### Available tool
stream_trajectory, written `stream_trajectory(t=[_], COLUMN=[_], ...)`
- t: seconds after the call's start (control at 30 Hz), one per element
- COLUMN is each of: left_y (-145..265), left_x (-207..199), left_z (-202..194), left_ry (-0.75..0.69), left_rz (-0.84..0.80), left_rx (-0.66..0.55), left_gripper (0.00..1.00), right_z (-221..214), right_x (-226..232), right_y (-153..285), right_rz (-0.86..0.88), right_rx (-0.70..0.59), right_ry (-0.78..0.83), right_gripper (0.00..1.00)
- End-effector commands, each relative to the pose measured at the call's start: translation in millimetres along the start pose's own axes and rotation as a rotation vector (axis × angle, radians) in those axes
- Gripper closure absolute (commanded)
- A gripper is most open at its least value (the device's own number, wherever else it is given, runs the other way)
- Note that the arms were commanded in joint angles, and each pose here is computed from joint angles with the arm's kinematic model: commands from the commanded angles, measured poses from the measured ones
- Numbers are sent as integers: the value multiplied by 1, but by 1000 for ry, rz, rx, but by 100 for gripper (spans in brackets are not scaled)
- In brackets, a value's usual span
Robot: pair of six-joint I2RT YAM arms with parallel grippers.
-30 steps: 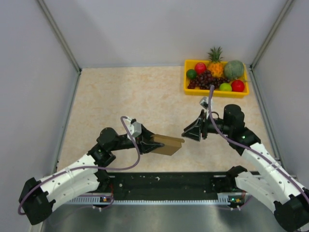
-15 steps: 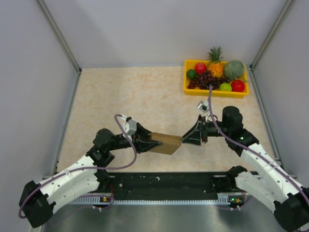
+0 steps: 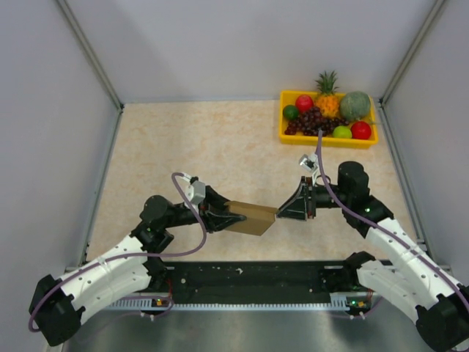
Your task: Fold the paper box
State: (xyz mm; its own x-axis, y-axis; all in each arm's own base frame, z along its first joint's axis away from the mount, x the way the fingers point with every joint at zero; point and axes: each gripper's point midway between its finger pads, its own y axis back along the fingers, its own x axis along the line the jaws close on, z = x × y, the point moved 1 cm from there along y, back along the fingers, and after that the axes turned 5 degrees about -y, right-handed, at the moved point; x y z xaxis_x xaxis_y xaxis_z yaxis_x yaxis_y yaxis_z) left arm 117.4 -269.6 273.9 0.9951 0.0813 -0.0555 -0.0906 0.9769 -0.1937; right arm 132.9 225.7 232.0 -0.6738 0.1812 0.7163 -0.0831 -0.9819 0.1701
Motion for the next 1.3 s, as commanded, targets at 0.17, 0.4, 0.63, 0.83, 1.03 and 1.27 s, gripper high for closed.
stream_trajectory(t=[0.17, 0.4, 0.63, 0.83, 1.03, 1.27], left_y=[-1, -2, -2, -3, -3, -2], left_x=[-3, -3, -1, 0, 4, 42], left_z=[12, 11, 10, 11, 6, -22], left_ry=[-29, -21, -16, -11, -6, 37], left_rz=[-24, -34, -23, -24, -11, 186], left_rx=[-48, -43, -50, -53, -38, -11], left_gripper=[67, 67, 68, 68, 68, 54], right_z=[19, 24, 24, 18, 28, 40], right_x=[15, 20, 24, 24, 19, -22], right_y=[3, 3, 1, -2, -3, 2], right_rz=[23, 34, 53, 63, 3, -265], right_rx=[-35, -39, -24, -6, -45, -168], right_ry=[77, 93, 98, 97, 66, 99], right_gripper=[69, 71, 72, 77, 100, 100])
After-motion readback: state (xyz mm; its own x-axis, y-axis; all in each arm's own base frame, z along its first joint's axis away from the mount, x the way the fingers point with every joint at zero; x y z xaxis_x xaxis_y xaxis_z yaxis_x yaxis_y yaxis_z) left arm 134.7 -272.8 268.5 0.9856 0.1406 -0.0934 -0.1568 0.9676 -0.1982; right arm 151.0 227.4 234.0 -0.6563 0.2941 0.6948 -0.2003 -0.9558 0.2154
